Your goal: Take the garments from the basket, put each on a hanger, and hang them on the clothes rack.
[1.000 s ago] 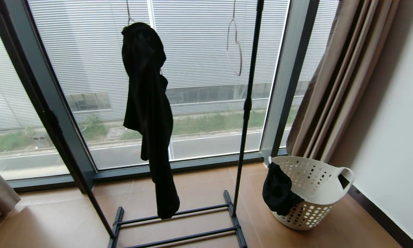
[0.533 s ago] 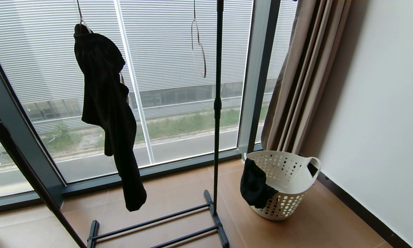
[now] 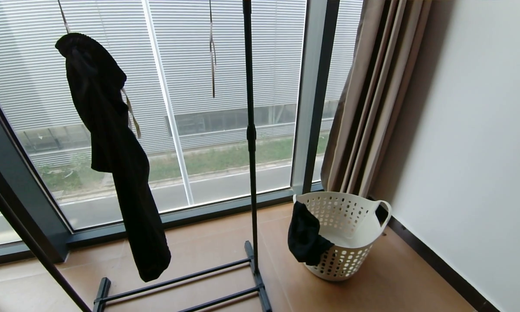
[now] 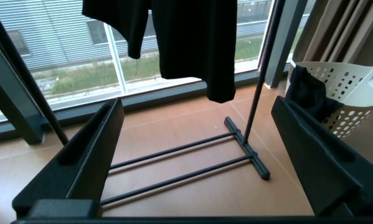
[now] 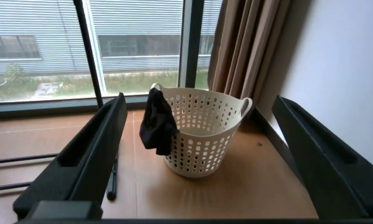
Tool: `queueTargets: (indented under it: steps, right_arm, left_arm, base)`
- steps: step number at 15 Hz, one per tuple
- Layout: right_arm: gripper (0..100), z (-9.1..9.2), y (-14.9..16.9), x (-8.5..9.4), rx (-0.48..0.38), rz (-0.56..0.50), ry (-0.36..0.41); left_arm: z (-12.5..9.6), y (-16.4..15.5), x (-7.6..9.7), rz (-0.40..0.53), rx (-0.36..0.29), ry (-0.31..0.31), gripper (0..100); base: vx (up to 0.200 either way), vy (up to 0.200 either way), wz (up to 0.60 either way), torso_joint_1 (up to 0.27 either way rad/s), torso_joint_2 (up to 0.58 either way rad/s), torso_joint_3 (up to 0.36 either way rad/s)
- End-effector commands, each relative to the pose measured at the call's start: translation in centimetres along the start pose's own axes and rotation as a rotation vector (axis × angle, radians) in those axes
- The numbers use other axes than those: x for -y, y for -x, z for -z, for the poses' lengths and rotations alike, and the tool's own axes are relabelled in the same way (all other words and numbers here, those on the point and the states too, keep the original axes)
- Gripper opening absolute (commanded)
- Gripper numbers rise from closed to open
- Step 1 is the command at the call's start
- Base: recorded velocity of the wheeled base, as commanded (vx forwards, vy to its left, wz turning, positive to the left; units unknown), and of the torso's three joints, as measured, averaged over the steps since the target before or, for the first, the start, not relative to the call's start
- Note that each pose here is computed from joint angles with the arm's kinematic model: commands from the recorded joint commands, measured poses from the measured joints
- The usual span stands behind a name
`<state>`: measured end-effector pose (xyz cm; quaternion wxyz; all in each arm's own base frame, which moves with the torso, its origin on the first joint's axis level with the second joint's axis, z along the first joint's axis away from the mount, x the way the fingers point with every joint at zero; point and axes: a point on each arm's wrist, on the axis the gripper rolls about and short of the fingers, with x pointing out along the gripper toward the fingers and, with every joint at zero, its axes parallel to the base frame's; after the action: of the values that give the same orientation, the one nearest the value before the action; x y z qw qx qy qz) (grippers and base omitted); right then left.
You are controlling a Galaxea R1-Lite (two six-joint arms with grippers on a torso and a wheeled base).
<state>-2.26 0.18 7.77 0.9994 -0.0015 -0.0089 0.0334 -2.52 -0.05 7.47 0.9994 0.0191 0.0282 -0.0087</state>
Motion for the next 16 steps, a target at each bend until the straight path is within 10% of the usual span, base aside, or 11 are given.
queueTargets:
  steps: [1,9,16]
  right_arm:
    - [100,0.0,0.0,0.0,0.001,-0.001,-0.001]
    - [100,0.0,0.0,0.0,0.001,-0.001,0.001]
    - [100,0.0,0.0,0.0,0.001,-0.001,0.001]
  left_arm:
    - [0.0,-0.01,0.0,0.001,-0.001,0.001,100]
    - [0.01,-0.01,0.0,0.001,-0.003,-0.004,100]
    - [0.03,-0.01,-0.01,-0.009,0.0,-0.001,100]
  base:
    - [0.2,0.0,0.0,-0.002,0.01,0.002]
    - [0.175,-0.075,0.0,0.003,0.0,0.002]
    - [0.0,0.0,0.0,0.0,0.0,0.0]
